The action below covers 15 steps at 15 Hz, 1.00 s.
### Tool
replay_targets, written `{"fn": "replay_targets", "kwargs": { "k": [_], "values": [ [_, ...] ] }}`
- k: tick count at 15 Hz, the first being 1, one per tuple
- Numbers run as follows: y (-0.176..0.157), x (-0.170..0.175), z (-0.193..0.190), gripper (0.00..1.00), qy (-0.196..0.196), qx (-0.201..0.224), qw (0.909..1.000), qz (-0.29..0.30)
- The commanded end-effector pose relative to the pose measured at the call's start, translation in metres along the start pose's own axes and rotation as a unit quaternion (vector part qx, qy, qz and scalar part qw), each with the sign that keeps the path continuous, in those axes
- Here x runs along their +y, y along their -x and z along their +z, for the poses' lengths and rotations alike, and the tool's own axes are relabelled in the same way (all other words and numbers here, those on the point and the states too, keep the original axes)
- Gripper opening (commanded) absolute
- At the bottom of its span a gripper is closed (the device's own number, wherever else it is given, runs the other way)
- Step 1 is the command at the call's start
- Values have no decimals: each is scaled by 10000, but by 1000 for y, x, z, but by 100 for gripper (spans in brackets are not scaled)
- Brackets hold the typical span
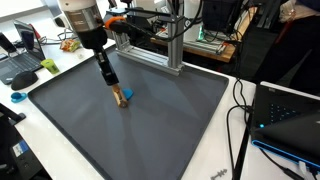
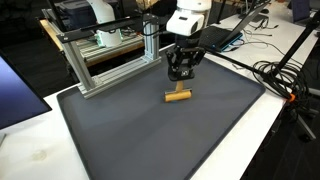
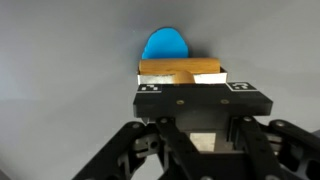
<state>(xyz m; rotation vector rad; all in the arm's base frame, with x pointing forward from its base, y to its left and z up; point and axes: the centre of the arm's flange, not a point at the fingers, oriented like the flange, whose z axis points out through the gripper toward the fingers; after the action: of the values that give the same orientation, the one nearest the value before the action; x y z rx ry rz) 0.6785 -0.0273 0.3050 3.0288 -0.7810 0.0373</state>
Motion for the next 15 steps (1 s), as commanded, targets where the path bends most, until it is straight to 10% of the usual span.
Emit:
{"fn": "replay_targets", "kwargs": {
  "k": [1,15],
  "values": [
    [6,-6,31,22,155,15,9998,-82],
    [22,7,33,22,117,-744,9922,-988]
  ]
}}
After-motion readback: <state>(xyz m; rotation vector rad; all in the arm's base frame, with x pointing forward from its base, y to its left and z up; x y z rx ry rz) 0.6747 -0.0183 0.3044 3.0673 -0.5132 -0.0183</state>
